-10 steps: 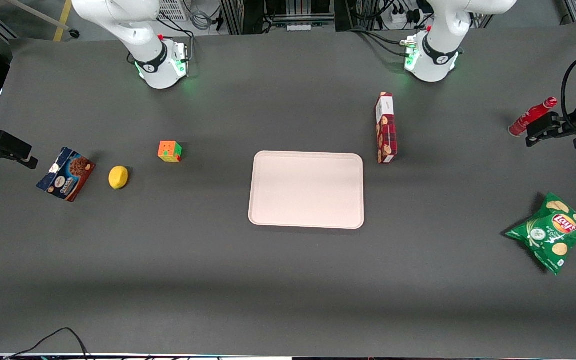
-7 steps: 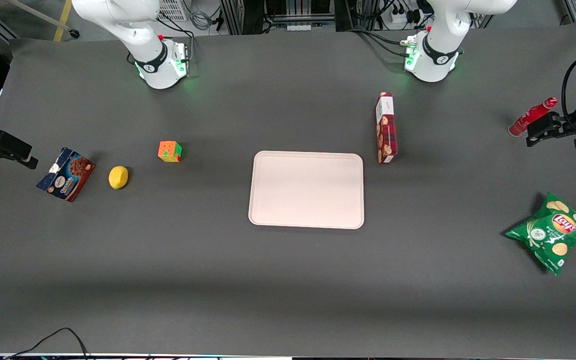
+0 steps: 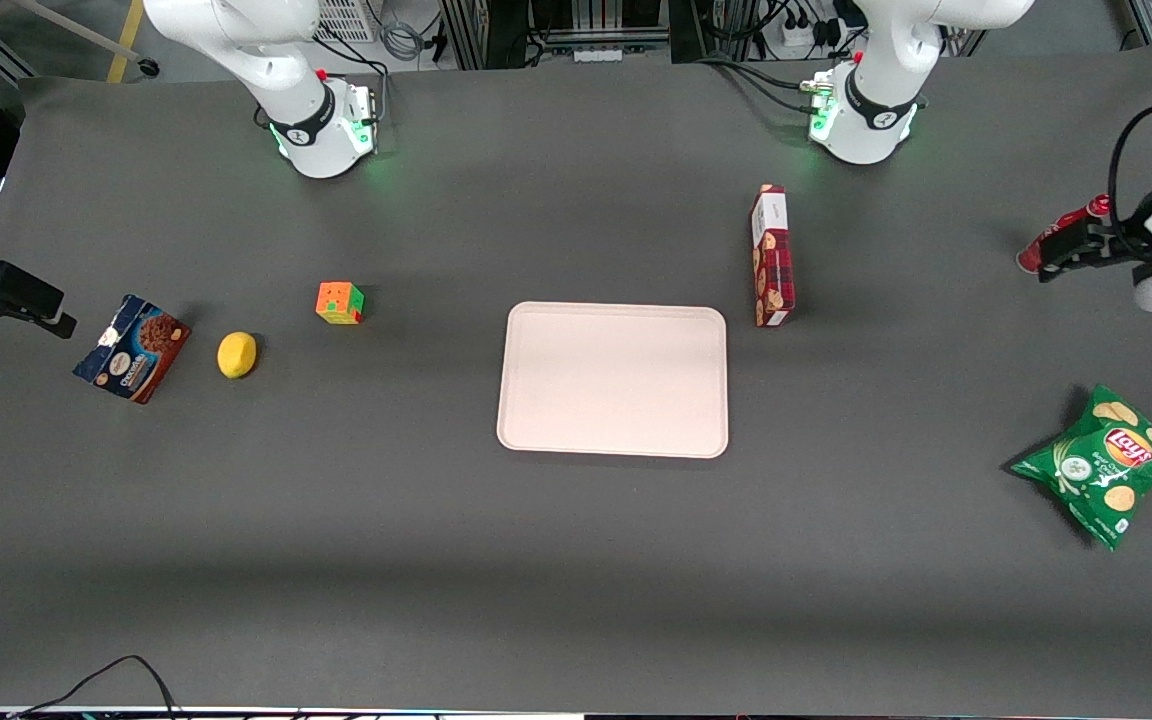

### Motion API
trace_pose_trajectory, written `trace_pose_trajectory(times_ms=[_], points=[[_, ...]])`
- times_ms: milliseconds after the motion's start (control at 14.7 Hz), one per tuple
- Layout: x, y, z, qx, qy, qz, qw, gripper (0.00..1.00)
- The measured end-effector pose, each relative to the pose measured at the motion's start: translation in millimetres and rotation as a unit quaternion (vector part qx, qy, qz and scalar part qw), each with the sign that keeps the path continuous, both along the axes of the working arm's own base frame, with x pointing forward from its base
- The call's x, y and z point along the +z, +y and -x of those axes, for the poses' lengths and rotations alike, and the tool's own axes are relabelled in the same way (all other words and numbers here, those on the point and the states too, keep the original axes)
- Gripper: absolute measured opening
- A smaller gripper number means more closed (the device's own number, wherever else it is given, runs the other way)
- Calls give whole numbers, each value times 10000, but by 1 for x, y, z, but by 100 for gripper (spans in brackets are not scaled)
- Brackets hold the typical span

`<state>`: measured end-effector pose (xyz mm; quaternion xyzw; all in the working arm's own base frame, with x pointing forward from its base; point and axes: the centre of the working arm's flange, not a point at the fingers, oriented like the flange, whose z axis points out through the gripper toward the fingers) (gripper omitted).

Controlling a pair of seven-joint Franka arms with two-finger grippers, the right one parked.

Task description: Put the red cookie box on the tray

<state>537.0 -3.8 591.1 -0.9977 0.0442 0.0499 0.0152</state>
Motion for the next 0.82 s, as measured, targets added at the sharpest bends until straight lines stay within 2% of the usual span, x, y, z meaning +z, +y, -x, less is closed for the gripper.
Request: trace_pose_trajectory(times_ms=[136,409,614,682,818], points=[[-4,-33,8,50,274,-62,9996,96],[-20,-96,22,95,523,-229,9983,100],[-54,-110,31,-39,837,-315,9960,100],[-69,-114,35,-76,879,-324,9956,100],[-104,-118,44,-89,829,-206,9963,100]])
